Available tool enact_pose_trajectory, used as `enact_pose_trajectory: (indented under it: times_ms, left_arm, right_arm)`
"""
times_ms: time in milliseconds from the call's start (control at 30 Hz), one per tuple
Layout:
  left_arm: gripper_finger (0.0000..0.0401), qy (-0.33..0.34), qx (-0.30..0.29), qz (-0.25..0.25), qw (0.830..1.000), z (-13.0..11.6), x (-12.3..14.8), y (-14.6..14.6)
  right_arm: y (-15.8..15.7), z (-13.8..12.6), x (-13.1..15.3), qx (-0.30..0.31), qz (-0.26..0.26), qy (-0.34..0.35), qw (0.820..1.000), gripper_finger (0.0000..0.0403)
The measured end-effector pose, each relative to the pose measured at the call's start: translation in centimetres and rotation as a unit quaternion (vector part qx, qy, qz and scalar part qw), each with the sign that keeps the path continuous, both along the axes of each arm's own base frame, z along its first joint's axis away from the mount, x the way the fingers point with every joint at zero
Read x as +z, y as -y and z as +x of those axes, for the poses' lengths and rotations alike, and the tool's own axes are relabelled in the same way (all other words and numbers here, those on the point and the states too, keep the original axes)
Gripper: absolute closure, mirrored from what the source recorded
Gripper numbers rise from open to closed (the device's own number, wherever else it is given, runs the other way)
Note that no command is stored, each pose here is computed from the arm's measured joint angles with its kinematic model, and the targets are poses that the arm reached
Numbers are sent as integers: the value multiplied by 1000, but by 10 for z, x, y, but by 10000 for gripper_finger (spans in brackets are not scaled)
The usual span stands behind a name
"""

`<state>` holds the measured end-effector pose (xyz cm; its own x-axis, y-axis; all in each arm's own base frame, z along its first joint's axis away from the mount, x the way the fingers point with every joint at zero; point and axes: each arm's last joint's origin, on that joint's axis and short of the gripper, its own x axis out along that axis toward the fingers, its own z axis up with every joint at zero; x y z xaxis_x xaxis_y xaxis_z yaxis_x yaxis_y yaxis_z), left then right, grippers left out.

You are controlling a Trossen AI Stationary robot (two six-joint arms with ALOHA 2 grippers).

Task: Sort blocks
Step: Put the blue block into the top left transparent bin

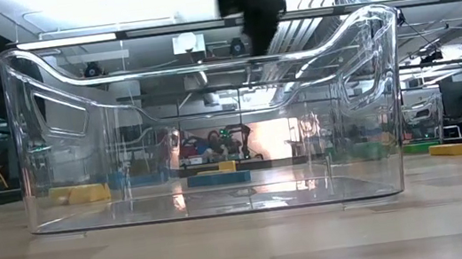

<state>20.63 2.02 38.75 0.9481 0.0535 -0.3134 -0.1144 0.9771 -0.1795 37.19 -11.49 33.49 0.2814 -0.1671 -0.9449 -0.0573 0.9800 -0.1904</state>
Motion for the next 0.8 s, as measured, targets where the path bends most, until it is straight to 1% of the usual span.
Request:
enact_pose_trajectory:
  times_ms: [100, 167, 233, 267, 300, 333, 433, 467, 533, 600, 633, 700, 800]
  left_arm:
    - [215, -53, -6, 5, 999, 14, -15, -1]
    - [215, -104, -28, 6, 994, 28, -32, -1]
    - [215, -165, -68, 11, 984, 46, -53, 0]
    - [215, -204, -86, 21, 975, 56, -65, 0]
    - [215, -241, -104, 36, 964, 65, -75, 1]
    - [215, -282, -124, 56, 950, 74, -87, 0]
    - [215, -383, -161, 128, 900, 99, -118, -4]
    - [215, -410, -172, 149, 883, 106, -129, -5]
    - [215, -453, -196, 173, 852, 118, -152, -9]
    - [215, -473, -215, 183, 835, 128, -170, -12]
    - [215, -478, -221, 186, 830, 132, -177, -14]
    - [215, -479, -225, 189, 827, 140, -189, -18]
    - [215, -469, -218, 194, 834, 150, -200, -26]
  right_arm:
    - [-5, -39, 21, -55, -5, 23, 998, 403]
    - [-14, -65, 29, -95, -1, 48, 994, 403]
    - [-24, -91, 31, -140, 7, 75, 987, 403]
    - [-30, -103, 31, -164, 12, 92, 982, 403]
    - [-37, -115, 29, -187, 19, 108, 976, 403]
    - [-44, -126, 26, -208, 28, 121, 970, 403]
    - [-64, -154, 11, -265, 62, 159, 949, 403]
    - [-71, -161, 5, -278, 75, 170, 942, 403]
    - [-83, -173, -7, -299, 103, 191, 929, 403]
    - [-94, -180, -19, -313, 129, 208, 918, 403]
    - [-99, -181, -25, -316, 141, 214, 913, 403]
    - [-108, -182, -35, -321, 151, 225, 908, 403]
    - [-117, -179, -45, -322, 153, 241, 903, 403]
